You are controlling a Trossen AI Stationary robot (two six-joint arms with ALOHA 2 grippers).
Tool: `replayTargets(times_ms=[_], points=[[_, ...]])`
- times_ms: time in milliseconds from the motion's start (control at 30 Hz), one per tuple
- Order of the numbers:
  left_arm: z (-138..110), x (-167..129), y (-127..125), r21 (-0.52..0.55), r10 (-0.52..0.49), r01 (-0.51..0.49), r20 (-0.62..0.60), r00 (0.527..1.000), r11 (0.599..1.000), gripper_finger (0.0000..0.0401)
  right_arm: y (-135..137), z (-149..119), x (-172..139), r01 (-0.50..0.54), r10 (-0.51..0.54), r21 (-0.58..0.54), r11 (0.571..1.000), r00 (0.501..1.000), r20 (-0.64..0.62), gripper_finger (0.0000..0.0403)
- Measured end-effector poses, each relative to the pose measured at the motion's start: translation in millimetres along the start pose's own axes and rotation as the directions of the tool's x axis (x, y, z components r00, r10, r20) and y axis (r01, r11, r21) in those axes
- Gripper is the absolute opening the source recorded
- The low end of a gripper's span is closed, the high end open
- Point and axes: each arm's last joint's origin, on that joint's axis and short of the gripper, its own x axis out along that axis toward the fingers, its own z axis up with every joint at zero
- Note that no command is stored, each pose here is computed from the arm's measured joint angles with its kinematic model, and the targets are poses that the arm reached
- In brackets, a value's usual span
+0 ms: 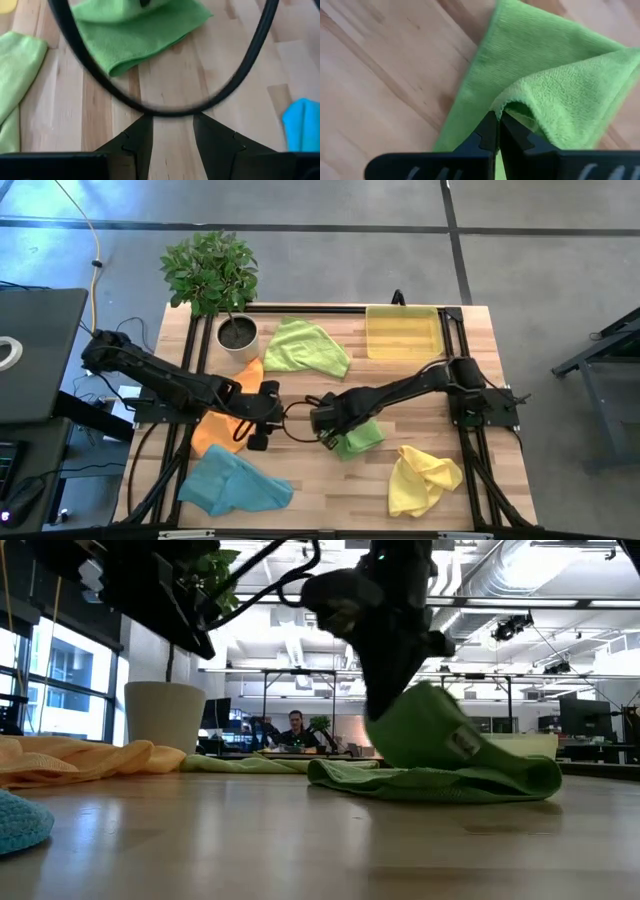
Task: Fold microfiber towels
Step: Fold the green microfiber towel, then put the green microfiber towel into the yellow bin
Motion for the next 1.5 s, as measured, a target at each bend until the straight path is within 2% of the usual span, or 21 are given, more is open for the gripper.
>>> replayTargets(times_ms=[267,400,533,633,800,1000,1133,1233,1333,1400,1500], points=[[-1.6,-3.7,-4.1,0.024,0.009,-0.008,-0.005,1.0,1.0,0.0129,8.4,-1.0,17.4,-0.005,0.005,-0.051,0.999,1.0,0.002,0.0008],[-1.8,-3.9,-5.4,0.011,0.006,-0.006,-0.005,1.0,1.0,0.0129,12.0,0.2,13.6,-0.043,0.045,-0.072,0.997,0.999,0.03,0.0052],[-2.3,-3.9,-5.2,-0.002,0.008,-0.008,-0.01,1.0,1.0,0.0129,11.8,2.6,-4.8,-0.063,0.069,-0.111,0.992,0.996,0.051,0.011],[-2.2,-3.9,-5.2,-0.007,0.008,-0.008,-0.009,1.0,1.0,0.0129,7.0,-2.0,-20.4,-0.001,0.012,-0.173,0.985,0.998,0.064,0.0136],[0.8,-3.8,-5.5,-0.021,0.006,-0.006,0.022,1.0,1.0,0.0129,-1.4,-25.5,-25.6,0.201,-0.183,-0.286,0.937,0.979,0.086,0.0143],[5.1,-4.0,-6.0,-0.034,0.002,0.0,0.066,0.998,0.999,0.0129,-16.1,-54.6,2.7,0.288,-0.298,-0.275,0.917,0.954,0.007,0.0144],[7.9,-4.1,-6.3,-0.063,-0.001,0.007,0.094,0.996,0.998,0.0129,-42.9,-63.0,8.6,0.302,-0.315,-0.22,0.928,0.949,-0.026,0.0144],[7.7,-4.1,-6.3,-0.085,-0.001,0.009,0.093,0.996,0.996,0.0129,-68.4,-65.8,9.1,0.245,-0.246,-0.129,0.961,0.969,0.01,0.0144],[7.5,-4.1,-6.3,-0.104,-0.004,0.013,0.09,0.996,0.995,0.0129,-85.6,-64.0,5.3,0.067,-0.063,-0.032,0.997,0.992,0.109,0.0144],[7.5,-4.1,-6.3,-0.112,-0.004,0.014,0.09,0.996,0.994,0.0129,-98.6,-64.8,4.2,-0.016,0.014,0.009,1.0,0.985,0.174,0.0144],[7.6,-4.1,-6.3,-0.114,-0.004,0.014,0.091,0.996,0.993,0.0129,-117.4,-66.1,12.0,-0.093,0.074,0.077,0.993,0.972,0.221,0.0144]])
